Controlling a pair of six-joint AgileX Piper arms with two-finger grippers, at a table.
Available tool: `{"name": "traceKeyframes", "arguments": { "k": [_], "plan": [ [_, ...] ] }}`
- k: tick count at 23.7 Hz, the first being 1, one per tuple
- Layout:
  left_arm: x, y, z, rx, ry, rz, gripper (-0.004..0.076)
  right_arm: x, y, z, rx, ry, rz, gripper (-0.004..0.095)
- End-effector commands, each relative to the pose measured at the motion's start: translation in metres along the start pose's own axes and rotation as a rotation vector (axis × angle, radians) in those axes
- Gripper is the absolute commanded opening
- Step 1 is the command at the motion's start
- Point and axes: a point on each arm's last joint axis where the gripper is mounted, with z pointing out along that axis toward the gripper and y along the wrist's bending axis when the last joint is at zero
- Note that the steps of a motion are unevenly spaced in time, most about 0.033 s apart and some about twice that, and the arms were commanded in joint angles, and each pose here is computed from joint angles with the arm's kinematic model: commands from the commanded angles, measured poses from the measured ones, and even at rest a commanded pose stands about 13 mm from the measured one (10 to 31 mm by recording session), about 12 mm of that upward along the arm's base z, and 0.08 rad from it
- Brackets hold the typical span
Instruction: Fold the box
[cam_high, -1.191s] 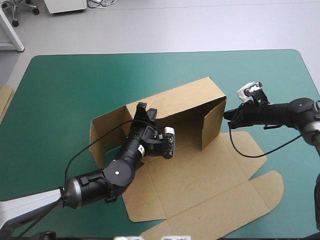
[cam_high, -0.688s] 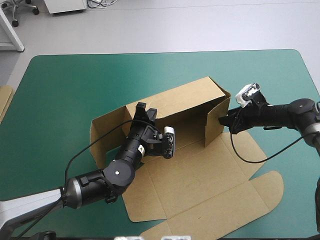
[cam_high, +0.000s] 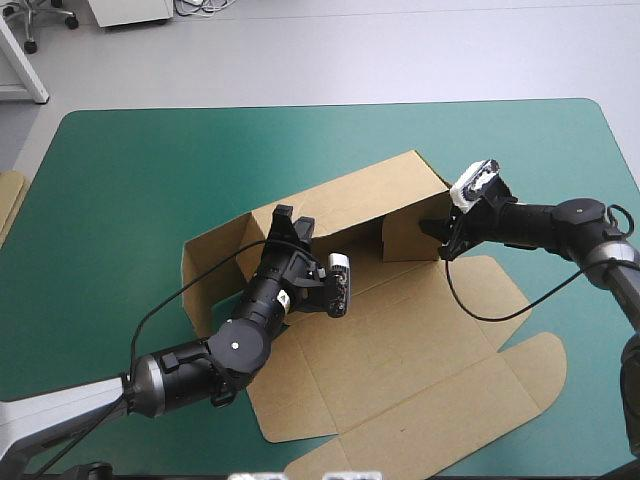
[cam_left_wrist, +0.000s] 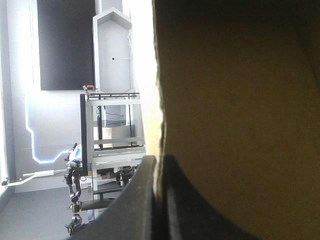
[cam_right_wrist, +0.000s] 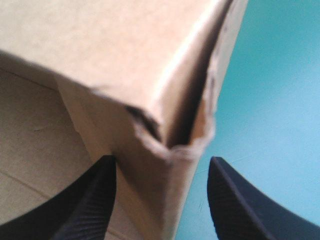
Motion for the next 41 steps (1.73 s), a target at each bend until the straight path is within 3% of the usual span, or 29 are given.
{"name": "traceKeyframes", "arguments": {
  "k": [1,6,9,16,19,23,30,41],
  "plan": [
    [-0.004,0.023,-0.009,-0.122,-0.034,0.045,-0.001,-0.021,-0.003,-0.01,0.056,-0.113,0.002,0.0512],
    [-0.004,0.023,-0.009,-0.122,-0.034,0.045,-0.001,-0.023,-0.003,-0.011,0.053,-0.135,0.027,0.0505],
    [-0.004,0.023,-0.009,-0.122,-0.034,0.045,-0.001,-0.024,-0.001,-0.009,0.045,-0.137,0.037,0.0436],
    [-0.003,0.023,-0.009,-0.123,-0.032,0.045,-0.001,-0.03,0.016,0.004,0.019,-0.12,-0.008,0.0174],
    [-0.003,0.023,-0.009,-0.123,-0.032,0.052,-0.001,-0.03,0.017,0.006,0.032,-0.108,-0.01,-0.0018],
    [-0.005,0.027,-0.009,-0.129,-0.042,0.045,0.0018,-0.031,0.018,0.006,0.02,-0.117,0.02,-0.0019],
    [-0.017,0.046,-0.015,-0.176,-0.082,0.001,0.0286,-0.034,0.016,0.005,0.03,-0.141,0.138,-0.0019],
    [-0.031,0.049,-0.036,-0.211,-0.13,-0.016,0.0321,-0.035,0.008,0.004,0.107,-0.144,0.255,-0.0019]
  ]
}}
